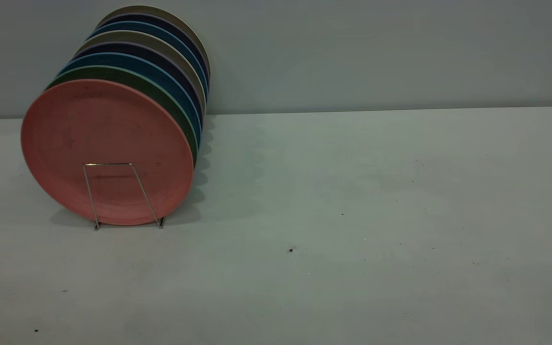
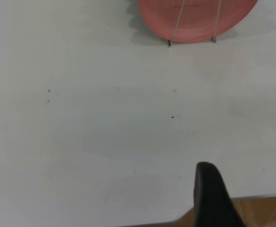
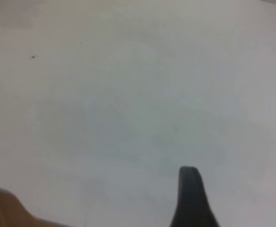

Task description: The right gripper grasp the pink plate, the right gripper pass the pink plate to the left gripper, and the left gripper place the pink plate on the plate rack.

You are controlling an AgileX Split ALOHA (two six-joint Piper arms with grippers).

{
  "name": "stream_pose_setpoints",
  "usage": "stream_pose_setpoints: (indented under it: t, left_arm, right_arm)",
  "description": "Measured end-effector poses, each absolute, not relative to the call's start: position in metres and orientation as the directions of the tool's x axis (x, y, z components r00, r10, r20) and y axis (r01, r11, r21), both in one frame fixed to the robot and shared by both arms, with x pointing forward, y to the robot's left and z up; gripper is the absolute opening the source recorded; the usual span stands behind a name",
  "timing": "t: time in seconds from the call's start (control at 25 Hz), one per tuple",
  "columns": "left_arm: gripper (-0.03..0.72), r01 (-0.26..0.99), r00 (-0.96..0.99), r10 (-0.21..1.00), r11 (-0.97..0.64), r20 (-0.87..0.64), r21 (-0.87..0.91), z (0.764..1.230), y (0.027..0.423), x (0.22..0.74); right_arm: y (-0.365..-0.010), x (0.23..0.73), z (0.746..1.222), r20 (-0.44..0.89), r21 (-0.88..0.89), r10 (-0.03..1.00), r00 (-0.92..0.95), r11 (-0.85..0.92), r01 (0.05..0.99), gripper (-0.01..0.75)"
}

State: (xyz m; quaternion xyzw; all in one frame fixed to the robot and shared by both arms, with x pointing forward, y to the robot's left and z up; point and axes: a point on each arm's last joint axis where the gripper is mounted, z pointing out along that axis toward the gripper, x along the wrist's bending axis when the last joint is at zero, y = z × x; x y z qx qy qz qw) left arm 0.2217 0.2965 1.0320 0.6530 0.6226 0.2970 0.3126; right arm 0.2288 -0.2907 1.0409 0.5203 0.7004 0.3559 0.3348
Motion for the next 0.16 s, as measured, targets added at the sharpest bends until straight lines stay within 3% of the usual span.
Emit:
stream_pose_setpoints:
  t: [0.16]
  left_arm:
    - [0.404,0.627,0.048,0.999,-0.029,-0.001,0.778,1.0320,0.2965,0.2217]
  right_arm:
    - [-0.2907,0.2288,1.0409,-0.099,0.847,0.967,-0.235,0.205,0.491,0.523]
